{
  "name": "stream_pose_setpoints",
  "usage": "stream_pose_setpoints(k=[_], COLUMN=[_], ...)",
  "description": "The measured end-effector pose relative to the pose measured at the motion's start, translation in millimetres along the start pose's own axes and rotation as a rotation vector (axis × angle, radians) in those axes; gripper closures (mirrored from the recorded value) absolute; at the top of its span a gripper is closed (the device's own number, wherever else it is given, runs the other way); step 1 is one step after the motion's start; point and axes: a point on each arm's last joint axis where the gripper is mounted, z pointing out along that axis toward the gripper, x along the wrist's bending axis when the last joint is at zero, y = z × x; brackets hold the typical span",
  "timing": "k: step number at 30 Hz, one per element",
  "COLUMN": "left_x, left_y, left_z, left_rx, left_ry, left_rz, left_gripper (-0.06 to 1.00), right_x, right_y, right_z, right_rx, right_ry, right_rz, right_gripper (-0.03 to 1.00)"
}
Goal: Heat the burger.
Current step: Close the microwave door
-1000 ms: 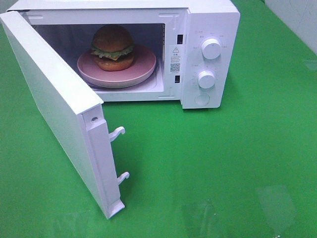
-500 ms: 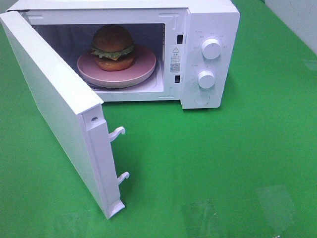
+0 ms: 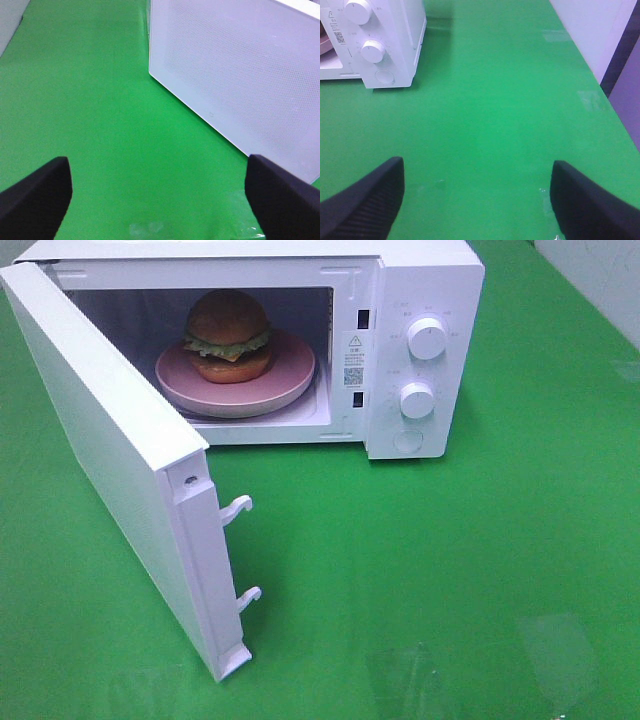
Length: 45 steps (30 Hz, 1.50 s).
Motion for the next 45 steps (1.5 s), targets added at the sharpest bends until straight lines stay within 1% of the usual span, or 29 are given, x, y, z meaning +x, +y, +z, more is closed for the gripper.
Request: stream_pose_setpoints(k=[5, 7, 10, 12, 13, 14, 15, 16, 17, 18, 19, 20, 21, 22, 23, 24, 25, 26, 27, 28, 29, 31, 32, 33, 36, 39, 40, 42, 45], left_x=[-2.0, -2.9, -2.5, -1.7, -0.5, -0.5, 0.9, 0.9, 1.8, 2.6, 2.6, 2.8, 2.8, 3.7, 3.7, 5.0, 5.0, 6.2, 6.2, 7.2, 7.2, 9.3, 9.3, 10.6, 11.4, 15.5, 15.5, 19.9, 22.3], left_y=[2.8, 13.7, 21.6, 28.2, 34.9, 34.9, 42.6, 42.6, 49.6, 56.0, 56.0, 59.2, 59.2, 64.1, 64.1, 68.5, 68.5, 71.4, 71.4, 73.7, 73.7, 78.3, 78.3, 81.1, 82.5, 81.9, 81.9, 70.8, 63.7], left_z=[-2.4, -6.6, -5.0, -0.6, 5.5, 5.5, 11.7, 11.7, 16.6, 21.1, 21.1, 23.5, 23.5, 28.6, 28.6, 35.3, 35.3, 43.1, 43.1, 50.2, 50.2, 64.3, 64.3, 70.4, 73.7, 88.9, 88.9, 105.3, 112.0], left_rx=[-0.021, -0.085, -0.111, -0.119, -0.122, -0.122, -0.139, -0.139, -0.164, -0.189, -0.189, -0.201, -0.201, -0.210, -0.210, -0.205, -0.205, -0.183, -0.183, -0.161, -0.161, -0.129, -0.129, -0.129, -0.137, -0.179, -0.179, -0.223, -0.249], left_ry=[-0.019, -0.025, -0.024, -0.022, -0.018, -0.018, -0.013, -0.013, -0.011, -0.011, -0.011, -0.013, -0.013, -0.012, -0.012, -0.007, -0.007, -0.004, -0.004, -0.002, -0.002, 0.003, 0.003, 0.009, 0.014, 0.039, 0.039, 0.064, 0.080], left_rz=[-0.010, -0.014, -0.019, -0.025, -0.030, -0.030, -0.037, -0.037, -0.044, -0.055, -0.055, -0.062, -0.062, -0.070, -0.070, -0.075, -0.075, -0.080, -0.080, -0.086, -0.086, -0.094, -0.094, -0.080, -0.069, -0.038, -0.038, -0.054, -0.063], left_gripper=[0.06, 0.07, 0.08, 0.10, 0.13, 0.13, 0.19, 0.19, 0.24, 0.27, 0.27, 0.33, 0.33, 0.38, 0.38, 0.45, 0.45, 0.55, 0.55, 0.68, 0.68, 0.91, 0.91, 0.94, 0.94, 0.94, 0.94, 0.94, 0.94], right_x=[0.0, 0.0, 0.0, 0.0, 0.0, 0.0, 0.0, 0.0, 0.0, 0.0, 0.0, 0.0, 0.0, 0.0, 0.0, 0.0, 0.0, 0.0, 0.0, 0.0, 0.0, 0.0, 0.0, 0.0, 0.0, 0.0, 0.0, 0.0, 0.0], right_y=[0.0, 0.0, 0.0, -0.1, -0.1, -0.1, -0.1, -0.1, -0.1, -0.1, -0.1, -0.1, -0.1, -0.1, -0.1, -0.1, -0.1, -0.1, -0.1, -0.1, -0.1, -0.1, -0.1, -0.1, -0.1, -0.1, -0.1, -0.1, -0.1], right_z=[0.0, 0.0, 0.0, 0.0, 0.0, 0.0, 0.0, 0.0, 0.0, 0.0, 0.0, 0.0, 0.0, 0.0, 0.0, 0.0, 0.0, 0.0, 0.0, 0.0, 0.0, 0.0, 0.0, 0.0, 0.0, 0.0, 0.0, 0.0, 0.0], right_rx=[0.000, 0.000, 0.000, 0.001, 0.001, 0.001, 0.001, 0.001, 0.001, 0.001, 0.001, 0.001, 0.001, 0.001, 0.001, 0.001, 0.001, 0.001, 0.001, 0.001, 0.001, 0.001, 0.001, 0.001, 0.001, 0.001, 0.001, 0.001, 0.001], right_ry=[0.000, 0.000, 0.000, 0.000, 0.000, 0.000, 0.000, 0.000, 0.000, 0.000, 0.000, 0.000, 0.000, 0.000, 0.000, 0.000, 0.000, 0.000, 0.000, 0.000, 0.000, 0.000, 0.000, 0.000, 0.000, 0.000, 0.000, 0.000, 0.000], right_rz=[0.000, 0.000, 0.000, 0.000, 0.000, 0.000, 0.000, 0.000, 0.000, 0.000, 0.000, 0.000, 0.000, 0.000, 0.000, 0.000, 0.000, 0.000, 0.000, 0.000, 0.000, 0.000, 0.000, 0.000, 0.000, 0.000, 0.000, 0.000, 0.000], right_gripper=[0.21, 0.21, 0.21, 0.21, 0.21, 0.21, 0.21, 0.21, 0.21, 0.21, 0.21, 0.21, 0.21, 0.21, 0.21, 0.21, 0.21, 0.21, 0.21, 0.21, 0.21, 0.21, 0.21, 0.21, 0.21, 0.21, 0.21, 0.21, 0.21])
